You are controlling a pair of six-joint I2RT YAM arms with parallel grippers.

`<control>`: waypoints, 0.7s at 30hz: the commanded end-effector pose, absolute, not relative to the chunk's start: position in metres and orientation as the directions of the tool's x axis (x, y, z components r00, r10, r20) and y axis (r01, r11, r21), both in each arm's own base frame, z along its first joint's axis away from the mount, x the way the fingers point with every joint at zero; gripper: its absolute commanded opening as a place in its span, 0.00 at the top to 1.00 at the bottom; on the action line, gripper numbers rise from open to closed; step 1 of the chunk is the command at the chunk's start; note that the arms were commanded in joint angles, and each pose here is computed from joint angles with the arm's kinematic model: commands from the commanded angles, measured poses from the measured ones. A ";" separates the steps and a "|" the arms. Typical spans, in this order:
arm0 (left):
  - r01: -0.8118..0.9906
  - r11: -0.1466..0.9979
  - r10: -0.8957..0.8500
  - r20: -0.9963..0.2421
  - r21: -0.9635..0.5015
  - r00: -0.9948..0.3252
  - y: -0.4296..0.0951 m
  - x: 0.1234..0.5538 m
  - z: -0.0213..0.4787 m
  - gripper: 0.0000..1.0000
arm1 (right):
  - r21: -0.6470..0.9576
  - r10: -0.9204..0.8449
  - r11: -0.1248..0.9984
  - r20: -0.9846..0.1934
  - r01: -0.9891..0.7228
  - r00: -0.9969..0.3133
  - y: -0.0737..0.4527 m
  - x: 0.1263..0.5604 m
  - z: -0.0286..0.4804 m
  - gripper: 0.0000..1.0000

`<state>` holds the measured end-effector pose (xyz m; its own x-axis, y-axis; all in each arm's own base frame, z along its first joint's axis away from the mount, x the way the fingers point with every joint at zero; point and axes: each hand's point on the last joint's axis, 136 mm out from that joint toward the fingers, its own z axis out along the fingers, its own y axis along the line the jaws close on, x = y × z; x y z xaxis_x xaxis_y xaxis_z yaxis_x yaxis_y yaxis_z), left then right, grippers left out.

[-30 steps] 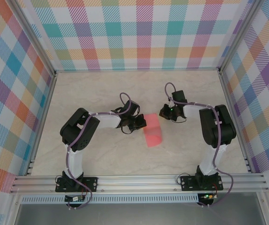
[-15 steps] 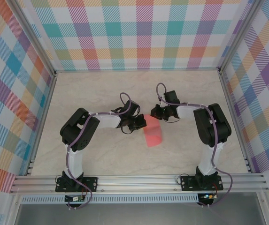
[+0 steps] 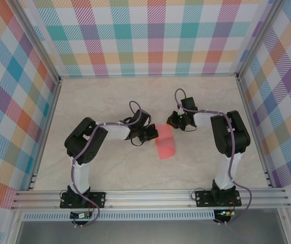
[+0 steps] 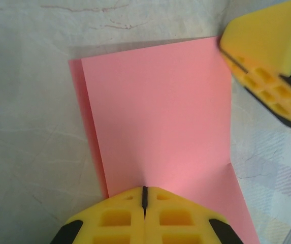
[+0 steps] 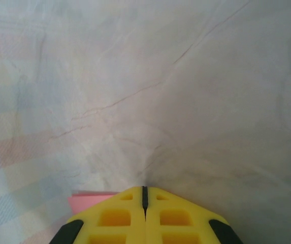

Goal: Fold a paper plane with a square sheet of paper (pick it up from the middle)
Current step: Fold the square sheet of paper in half at the center of the table.

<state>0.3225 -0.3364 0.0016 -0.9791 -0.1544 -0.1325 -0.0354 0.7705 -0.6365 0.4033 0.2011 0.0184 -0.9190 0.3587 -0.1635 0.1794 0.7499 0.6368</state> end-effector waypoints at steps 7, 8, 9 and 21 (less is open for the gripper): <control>-0.208 0.978 -0.202 0.212 -0.006 -0.956 -0.197 0.194 -0.131 1.00 | 0.622 0.363 0.775 -0.288 0.116 -0.886 0.170 0.403 0.070 1.00; -0.207 0.978 -0.201 0.212 -0.007 -0.956 -0.197 0.194 -0.131 1.00 | 0.639 0.333 0.763 -0.268 0.092 -0.904 0.177 0.392 0.074 1.00; -0.206 0.978 -0.200 0.209 -0.010 -0.957 -0.198 0.195 -0.131 1.00 | 0.656 0.305 0.751 -0.240 0.078 -0.922 0.184 0.380 0.076 1.00; -0.201 0.979 -0.194 0.194 -0.018 -0.962 -0.200 0.200 -0.129 1.00 | 0.714 0.106 0.697 -0.013 0.065 -0.994 0.226 0.297 0.049 1.00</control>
